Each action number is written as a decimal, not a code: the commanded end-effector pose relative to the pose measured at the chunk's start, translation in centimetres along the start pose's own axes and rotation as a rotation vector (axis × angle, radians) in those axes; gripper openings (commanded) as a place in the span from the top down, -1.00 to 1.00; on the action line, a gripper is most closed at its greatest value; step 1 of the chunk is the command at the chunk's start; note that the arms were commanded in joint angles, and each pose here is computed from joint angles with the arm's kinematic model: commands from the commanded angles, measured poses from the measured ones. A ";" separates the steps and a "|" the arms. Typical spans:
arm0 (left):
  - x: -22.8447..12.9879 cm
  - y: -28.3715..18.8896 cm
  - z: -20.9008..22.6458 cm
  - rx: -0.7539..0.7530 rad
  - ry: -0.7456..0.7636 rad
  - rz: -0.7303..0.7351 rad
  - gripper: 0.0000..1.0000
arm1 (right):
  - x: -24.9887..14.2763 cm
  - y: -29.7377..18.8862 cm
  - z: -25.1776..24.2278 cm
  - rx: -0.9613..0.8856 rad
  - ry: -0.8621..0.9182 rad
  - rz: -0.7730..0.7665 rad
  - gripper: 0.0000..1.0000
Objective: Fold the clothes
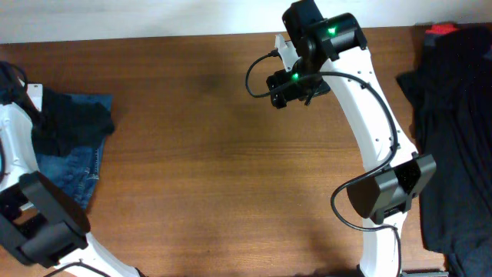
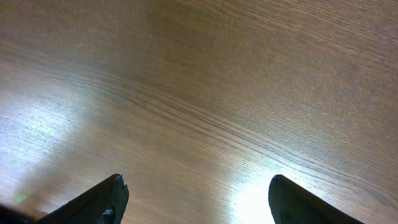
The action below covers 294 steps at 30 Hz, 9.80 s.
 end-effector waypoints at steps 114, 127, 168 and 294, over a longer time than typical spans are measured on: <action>1.2 5.4 -9.2 0.208 0.144 -0.032 1.00 | 0.2 -0.6 0.1 -0.012 -0.012 -0.025 -0.56; 3.0 0.7 -3.5 0.372 -0.070 -0.153 1.00 | 0.2 -0.6 0.1 -0.012 -0.012 -0.026 -0.57; 1.1 -6.8 1.2 0.315 -0.372 -0.235 0.98 | 0.1 -0.6 0.1 -0.008 -0.012 -0.023 -0.57; -20.6 -26.4 -8.4 -0.579 0.079 -0.786 -0.98 | -31.9 0.0 -0.1 -0.531 0.265 -1.125 -0.97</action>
Point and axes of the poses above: each gripper's point midway between its finger pads, its own y axis out along the fingers, its own z axis along the line the jaws close on, x = y × z, the point moved 9 cm from there along -y, back along the fingers, and after that the axes turned 10 degrees about -y, right-handed, at the moved point
